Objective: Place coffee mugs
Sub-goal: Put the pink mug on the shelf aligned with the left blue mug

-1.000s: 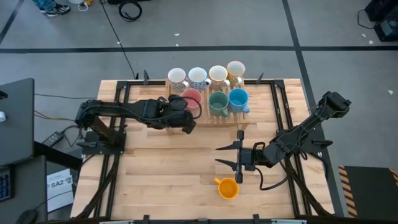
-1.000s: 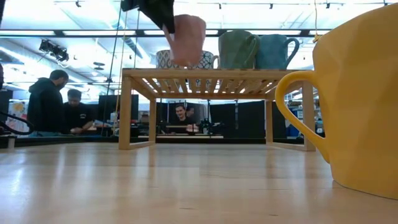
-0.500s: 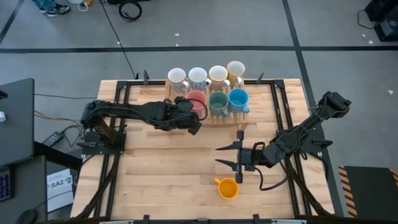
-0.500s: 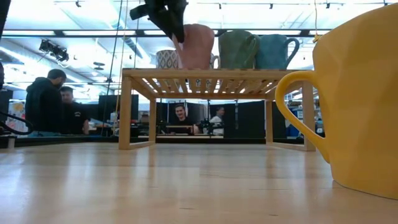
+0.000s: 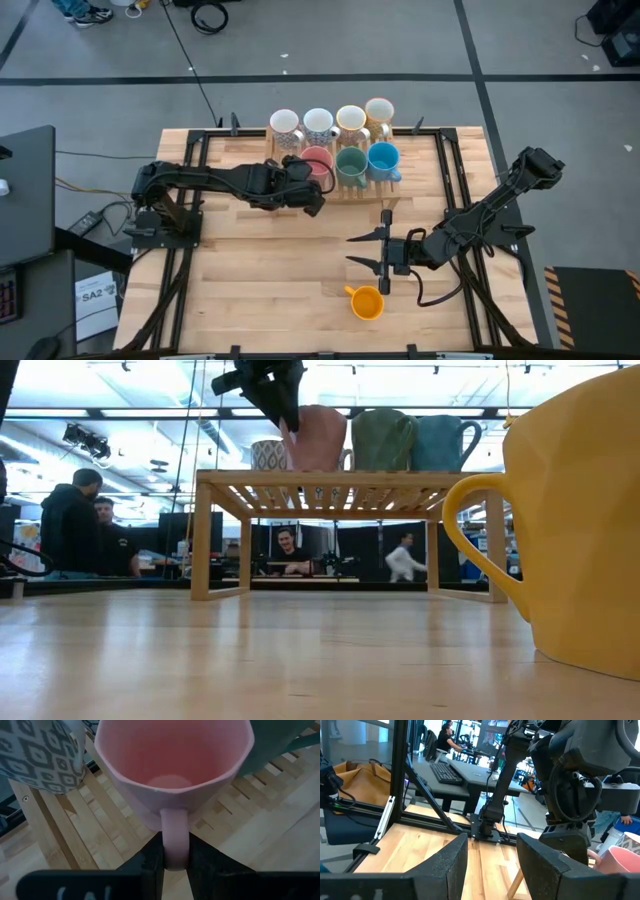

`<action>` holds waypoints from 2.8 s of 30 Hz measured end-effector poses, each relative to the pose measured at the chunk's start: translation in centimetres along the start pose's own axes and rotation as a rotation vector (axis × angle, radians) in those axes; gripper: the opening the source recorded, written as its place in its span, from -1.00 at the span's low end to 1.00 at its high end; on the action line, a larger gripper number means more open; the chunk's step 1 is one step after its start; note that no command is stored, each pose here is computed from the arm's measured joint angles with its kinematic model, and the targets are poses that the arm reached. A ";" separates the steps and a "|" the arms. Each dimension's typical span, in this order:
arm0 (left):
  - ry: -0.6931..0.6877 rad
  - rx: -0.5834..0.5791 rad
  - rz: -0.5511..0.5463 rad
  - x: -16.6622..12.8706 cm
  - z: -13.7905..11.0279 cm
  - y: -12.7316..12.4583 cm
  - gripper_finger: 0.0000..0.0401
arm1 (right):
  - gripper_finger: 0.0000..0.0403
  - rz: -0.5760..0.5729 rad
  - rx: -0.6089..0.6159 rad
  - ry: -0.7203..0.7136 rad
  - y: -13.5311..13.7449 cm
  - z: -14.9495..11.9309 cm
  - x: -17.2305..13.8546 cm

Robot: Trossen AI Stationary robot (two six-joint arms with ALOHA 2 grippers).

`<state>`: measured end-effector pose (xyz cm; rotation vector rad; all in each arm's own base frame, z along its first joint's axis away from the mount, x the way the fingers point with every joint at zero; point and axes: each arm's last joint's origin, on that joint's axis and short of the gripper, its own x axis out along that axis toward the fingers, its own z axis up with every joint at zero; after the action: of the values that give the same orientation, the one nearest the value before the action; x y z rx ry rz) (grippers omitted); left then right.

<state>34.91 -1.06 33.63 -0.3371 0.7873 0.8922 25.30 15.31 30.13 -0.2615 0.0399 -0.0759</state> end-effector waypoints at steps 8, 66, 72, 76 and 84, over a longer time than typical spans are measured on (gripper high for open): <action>0.001 0.000 -0.003 0.0 0.0 0.0 -0.62 | -0.13 0.000 0.000 0.000 0.0 0.0 0.0; -0.047 -0.004 -0.149 -2.5 1.1 0.6 -0.14 | -0.13 0.002 -0.002 0.006 0.0 -0.1 0.0; -0.073 -0.010 -0.189 -4.8 1.1 1.7 -0.14 | -0.13 0.002 -0.005 0.010 0.0 -0.1 0.0; -0.073 0.003 -0.205 -6.7 0.7 2.9 -0.14 | -0.13 0.003 0.001 0.012 0.0 -0.1 0.0; -0.023 0.032 -0.032 -7.9 -1.6 4.4 -0.14 | -0.13 0.002 0.033 0.009 0.0 -0.1 0.0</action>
<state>27.62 -3.82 38.57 -0.3097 0.7721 0.8507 25.29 15.32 30.03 -0.2277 0.0478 -0.0755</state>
